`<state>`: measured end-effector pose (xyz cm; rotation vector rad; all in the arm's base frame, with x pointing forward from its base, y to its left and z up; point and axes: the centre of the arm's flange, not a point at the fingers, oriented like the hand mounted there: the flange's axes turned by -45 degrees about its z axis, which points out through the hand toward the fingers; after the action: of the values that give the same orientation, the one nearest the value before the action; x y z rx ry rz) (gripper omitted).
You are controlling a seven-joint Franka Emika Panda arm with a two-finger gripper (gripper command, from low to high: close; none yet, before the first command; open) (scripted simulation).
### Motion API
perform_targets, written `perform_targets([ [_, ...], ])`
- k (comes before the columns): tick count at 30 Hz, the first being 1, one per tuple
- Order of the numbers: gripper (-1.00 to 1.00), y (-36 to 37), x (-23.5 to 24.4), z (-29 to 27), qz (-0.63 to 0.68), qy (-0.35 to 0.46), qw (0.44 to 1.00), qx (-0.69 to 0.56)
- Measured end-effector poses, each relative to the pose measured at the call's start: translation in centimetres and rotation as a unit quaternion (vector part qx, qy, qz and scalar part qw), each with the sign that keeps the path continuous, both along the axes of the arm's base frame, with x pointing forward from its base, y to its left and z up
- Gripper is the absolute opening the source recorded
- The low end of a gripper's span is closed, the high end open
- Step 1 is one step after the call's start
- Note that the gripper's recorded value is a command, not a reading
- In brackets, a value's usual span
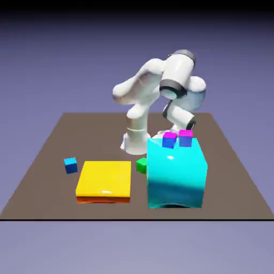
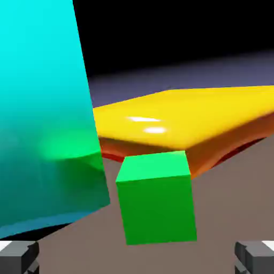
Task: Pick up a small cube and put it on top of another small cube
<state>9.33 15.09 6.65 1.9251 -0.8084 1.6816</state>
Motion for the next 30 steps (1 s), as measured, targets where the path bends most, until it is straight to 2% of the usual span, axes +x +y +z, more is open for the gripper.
perform_targets([
  [8, 0.00, -4.5, 4.6, -2.7, -0.014, 0.001, 1.000, -0.026],
  [9, -1.00, -4.6, 4.8, -2.8, -0.014, 0.002, 1.000, -0.026],
  [11, -1.00, -4.6, 4.8, -2.8, -0.014, 0.001, 1.000, -0.026],
  [16, -1.00, -1.3, 1.5, -0.4, -0.013, 0.001, 1.000, -0.026],
  [21, -1.00, 4.5, 0.3, -0.3, -0.124, 0.026, 0.992, 0.029],
  [30, -1.00, 14.3, -10.2, 3.3, -0.254, -0.016, 0.939, 0.232],
])
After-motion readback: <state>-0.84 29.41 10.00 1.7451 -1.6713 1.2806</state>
